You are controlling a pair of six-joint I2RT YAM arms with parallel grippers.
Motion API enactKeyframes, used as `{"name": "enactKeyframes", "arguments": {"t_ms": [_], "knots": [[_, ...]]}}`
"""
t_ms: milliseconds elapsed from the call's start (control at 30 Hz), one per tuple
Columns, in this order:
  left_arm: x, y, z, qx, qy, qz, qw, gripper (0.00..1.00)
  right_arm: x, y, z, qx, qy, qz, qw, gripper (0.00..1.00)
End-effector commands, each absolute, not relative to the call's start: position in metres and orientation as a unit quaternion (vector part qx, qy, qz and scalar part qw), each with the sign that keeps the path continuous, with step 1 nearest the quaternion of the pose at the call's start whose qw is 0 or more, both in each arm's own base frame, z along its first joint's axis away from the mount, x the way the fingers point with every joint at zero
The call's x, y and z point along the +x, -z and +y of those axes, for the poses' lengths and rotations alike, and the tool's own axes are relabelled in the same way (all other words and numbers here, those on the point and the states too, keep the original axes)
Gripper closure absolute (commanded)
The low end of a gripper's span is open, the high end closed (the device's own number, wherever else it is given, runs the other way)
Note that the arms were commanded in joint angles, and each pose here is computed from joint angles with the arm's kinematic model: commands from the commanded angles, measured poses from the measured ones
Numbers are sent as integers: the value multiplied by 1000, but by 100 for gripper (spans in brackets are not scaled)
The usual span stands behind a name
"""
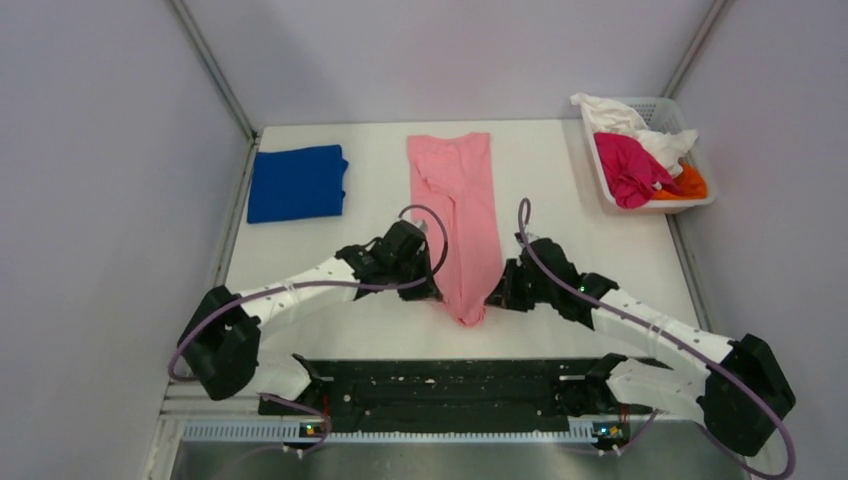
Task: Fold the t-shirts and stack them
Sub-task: Fold the folded rectangular tshirt in 1/3 of the way
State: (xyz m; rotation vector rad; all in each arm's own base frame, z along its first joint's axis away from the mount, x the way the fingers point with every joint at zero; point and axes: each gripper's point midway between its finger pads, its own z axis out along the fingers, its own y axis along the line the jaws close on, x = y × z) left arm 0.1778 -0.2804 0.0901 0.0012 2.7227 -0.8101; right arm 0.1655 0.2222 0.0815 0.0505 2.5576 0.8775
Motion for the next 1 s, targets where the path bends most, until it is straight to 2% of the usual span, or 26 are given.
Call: {"name": "enactKeyframes", "arguments": {"t_ms": [0,267,500,967], "knots": [[247,-115,-278,-29,282,939,196,100,231,-124,234,11,-321,901,290,100],[346,-122,-259,-65,276,939,196,100,340,-143,226,70,-308,885,341,100],[414,-119,-236,-96,255,935,227,100,401,-132,215,74,-284,889,351,100],[476,-86,-232,-104,283,930,208,100,474,-99,197,82,-288,887,352,100]]}}
